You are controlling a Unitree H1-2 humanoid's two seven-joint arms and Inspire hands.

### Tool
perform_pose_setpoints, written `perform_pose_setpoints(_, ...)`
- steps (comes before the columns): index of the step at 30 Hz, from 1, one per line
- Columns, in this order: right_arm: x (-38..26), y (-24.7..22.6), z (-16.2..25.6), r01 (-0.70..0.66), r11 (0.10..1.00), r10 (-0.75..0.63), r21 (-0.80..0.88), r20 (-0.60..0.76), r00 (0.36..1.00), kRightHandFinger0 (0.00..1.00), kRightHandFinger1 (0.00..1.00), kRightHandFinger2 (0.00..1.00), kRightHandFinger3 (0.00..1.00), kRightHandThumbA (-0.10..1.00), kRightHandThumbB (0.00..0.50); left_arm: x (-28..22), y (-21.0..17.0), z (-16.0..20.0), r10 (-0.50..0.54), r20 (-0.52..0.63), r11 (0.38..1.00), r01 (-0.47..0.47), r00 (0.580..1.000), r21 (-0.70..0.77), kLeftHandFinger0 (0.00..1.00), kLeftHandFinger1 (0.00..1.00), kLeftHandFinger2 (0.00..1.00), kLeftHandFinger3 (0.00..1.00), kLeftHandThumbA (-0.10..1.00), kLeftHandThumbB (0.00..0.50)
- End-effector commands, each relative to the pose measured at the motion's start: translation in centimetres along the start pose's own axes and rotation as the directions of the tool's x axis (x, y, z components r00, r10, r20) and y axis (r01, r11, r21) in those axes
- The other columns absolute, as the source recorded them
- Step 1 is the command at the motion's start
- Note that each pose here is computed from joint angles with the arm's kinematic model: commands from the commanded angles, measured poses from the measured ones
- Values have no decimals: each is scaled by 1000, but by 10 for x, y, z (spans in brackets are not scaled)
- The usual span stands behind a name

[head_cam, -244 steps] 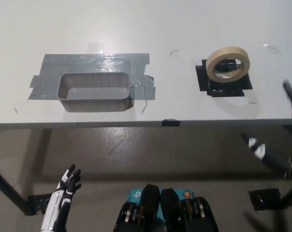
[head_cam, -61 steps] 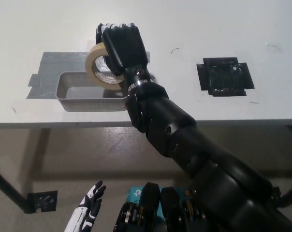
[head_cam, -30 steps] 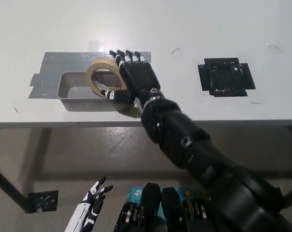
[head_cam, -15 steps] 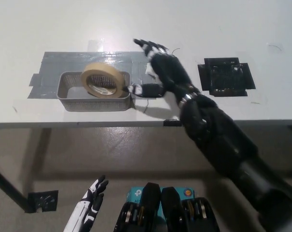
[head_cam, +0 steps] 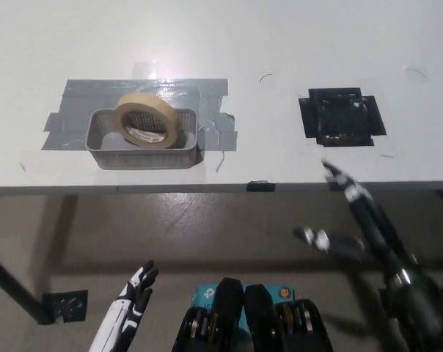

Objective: The robot picks the tape placed on the black area with right hand and places it in the small grey container.

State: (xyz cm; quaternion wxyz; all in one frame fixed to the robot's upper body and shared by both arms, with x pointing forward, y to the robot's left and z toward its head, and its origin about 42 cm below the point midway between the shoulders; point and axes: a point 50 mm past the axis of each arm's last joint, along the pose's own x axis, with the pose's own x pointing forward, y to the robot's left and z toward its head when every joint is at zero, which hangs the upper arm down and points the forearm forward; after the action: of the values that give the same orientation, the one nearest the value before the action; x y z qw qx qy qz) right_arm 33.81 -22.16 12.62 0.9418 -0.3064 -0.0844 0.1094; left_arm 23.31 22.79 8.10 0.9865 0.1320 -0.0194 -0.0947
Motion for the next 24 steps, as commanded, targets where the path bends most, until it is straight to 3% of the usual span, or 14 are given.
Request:
perform_pose_setpoints(1,-97,-45,66,12,886,-168,464,296,940,1000,1000,1000,1000,1000,386,4,15,3,52,32,993,-48,998,-108,1000,1000,1000,1000,1000,189)
perform_pose_setpoints(2,-98,-32,52,23,869,-167,495,248,954,1000,1000,1000,1000,1000,322,4,15,2,55,26,993,-52,998,-110,1000,1000,1000,1000,1000,188)
perform_pose_setpoints(3,-99,-24,45,32,860,-166,509,220,961,1000,1000,1000,1000,1000,310,4,15,1,57,24,993,-54,998,-107,1000,1000,1000,1000,1000,191)
perform_pose_setpoints(9,-106,30,-14,145,755,-156,640,-39,987,1000,1000,1000,1000,1000,293,-9,12,-7,56,-3,992,-56,998,-110,1000,1000,1000,1000,1000,177)
perform_pose_setpoints(11,-110,43,-23,150,747,-115,648,-97,989,1000,1000,1000,1000,1000,318,-13,15,-10,61,-11,992,-62,998,-108,1000,1000,1000,1000,1000,173)
perform_pose_setpoints(15,-113,52,-29,120,737,-63,665,-109,992,1000,1000,1000,1000,1000,312,-13,13,-14,75,-14,988,-76,997,-138,1000,1000,1000,1000,1000,188)
perform_pose_setpoints(19,-110,56,-30,94,717,-29,691,-104,994,1000,1000,1000,1000,1000,342,-19,15,-16,83,-27,988,-86,996,-132,1000,1000,1000,1000,1000,182)
perform_pose_setpoints(24,-109,58,-32,78,718,-22,691,-90,996,1000,1000,1000,1000,1000,329,-14,17,-18,86,-35,986,-90,996,-143,1000,1000,1000,1000,1000,185)
